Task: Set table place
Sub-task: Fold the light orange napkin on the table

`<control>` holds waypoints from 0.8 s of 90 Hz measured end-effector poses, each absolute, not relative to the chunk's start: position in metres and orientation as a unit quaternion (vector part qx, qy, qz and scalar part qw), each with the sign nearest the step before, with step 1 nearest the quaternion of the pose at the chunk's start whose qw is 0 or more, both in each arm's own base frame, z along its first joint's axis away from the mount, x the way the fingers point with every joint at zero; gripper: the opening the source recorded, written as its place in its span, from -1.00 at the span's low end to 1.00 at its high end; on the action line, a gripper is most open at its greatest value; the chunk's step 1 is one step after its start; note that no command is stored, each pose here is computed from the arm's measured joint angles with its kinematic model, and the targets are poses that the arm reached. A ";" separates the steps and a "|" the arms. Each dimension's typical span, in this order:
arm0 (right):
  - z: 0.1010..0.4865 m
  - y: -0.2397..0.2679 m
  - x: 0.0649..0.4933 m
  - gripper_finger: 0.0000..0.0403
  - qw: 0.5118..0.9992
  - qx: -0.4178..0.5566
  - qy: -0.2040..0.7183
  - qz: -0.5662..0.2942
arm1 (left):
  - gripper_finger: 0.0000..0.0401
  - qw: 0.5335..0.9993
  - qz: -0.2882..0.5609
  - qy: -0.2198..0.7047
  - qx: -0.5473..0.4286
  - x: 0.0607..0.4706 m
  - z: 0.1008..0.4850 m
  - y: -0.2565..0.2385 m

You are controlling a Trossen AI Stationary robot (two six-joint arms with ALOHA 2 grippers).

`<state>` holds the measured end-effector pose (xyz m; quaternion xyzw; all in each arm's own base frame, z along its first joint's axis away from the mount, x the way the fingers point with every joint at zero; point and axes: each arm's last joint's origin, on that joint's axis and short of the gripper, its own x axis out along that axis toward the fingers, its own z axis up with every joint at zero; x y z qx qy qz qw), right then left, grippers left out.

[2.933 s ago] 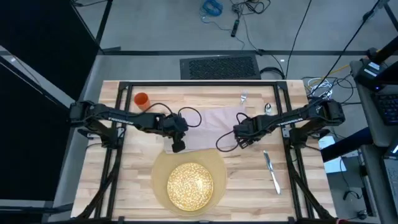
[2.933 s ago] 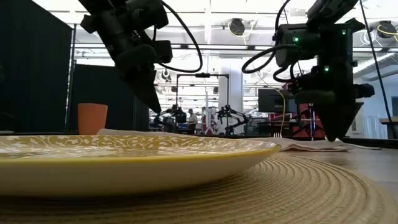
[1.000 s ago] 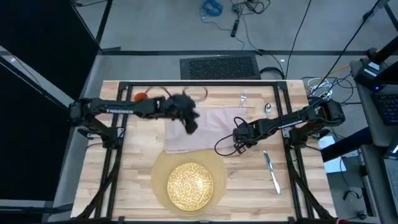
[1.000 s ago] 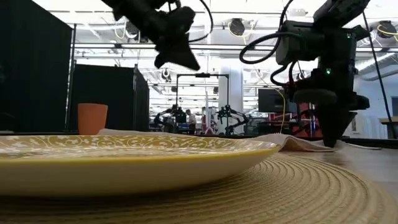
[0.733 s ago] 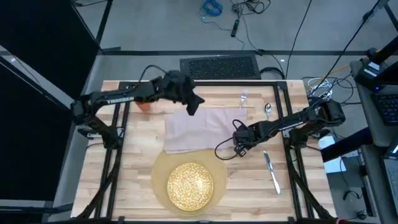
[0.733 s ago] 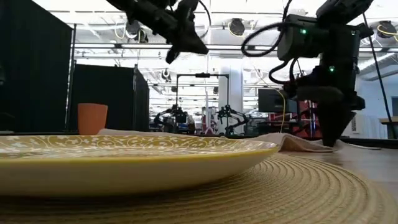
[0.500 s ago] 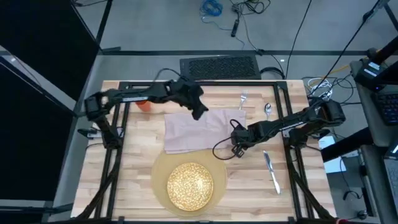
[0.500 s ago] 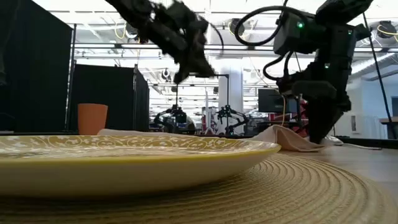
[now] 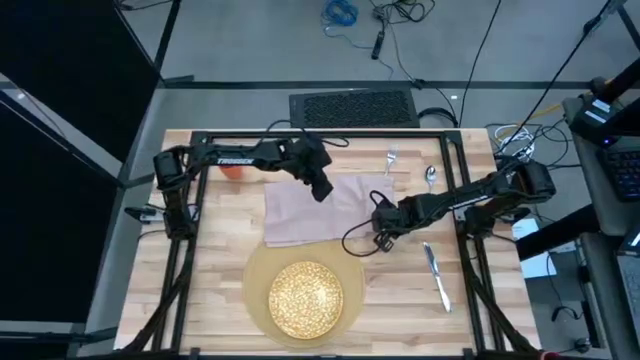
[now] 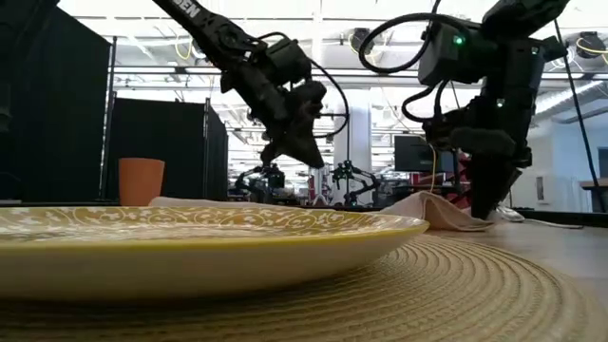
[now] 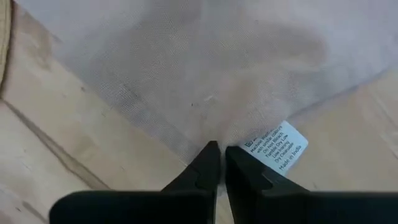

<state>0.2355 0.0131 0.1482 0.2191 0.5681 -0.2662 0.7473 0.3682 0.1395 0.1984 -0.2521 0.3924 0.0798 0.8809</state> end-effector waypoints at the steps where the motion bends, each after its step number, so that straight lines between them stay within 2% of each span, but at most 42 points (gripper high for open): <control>1: 0.148 0.013 0.235 -0.92 0.747 0.219 0.568 -0.267 | -1.00 0.882 0.080 0.393 -0.249 0.368 0.198 0.140; 21: 0.148 0.009 0.236 -0.82 0.745 0.227 0.564 -0.273 | -1.00 0.890 0.070 0.402 -0.201 0.367 0.198 0.139; 40: 0.150 0.007 0.235 -0.78 0.745 0.213 0.576 -0.261 | -1.00 0.907 -0.004 0.413 -0.082 0.365 0.207 0.124; 57: 0.172 0.002 0.240 -0.78 0.721 0.215 0.603 -0.266 | -1.00 0.903 -0.040 0.426 0.029 0.362 0.214 0.116; 72: 0.195 0.002 0.249 -0.77 0.722 0.215 0.602 -0.266 | -1.00 0.889 -0.047 0.454 0.037 0.358 0.210 0.111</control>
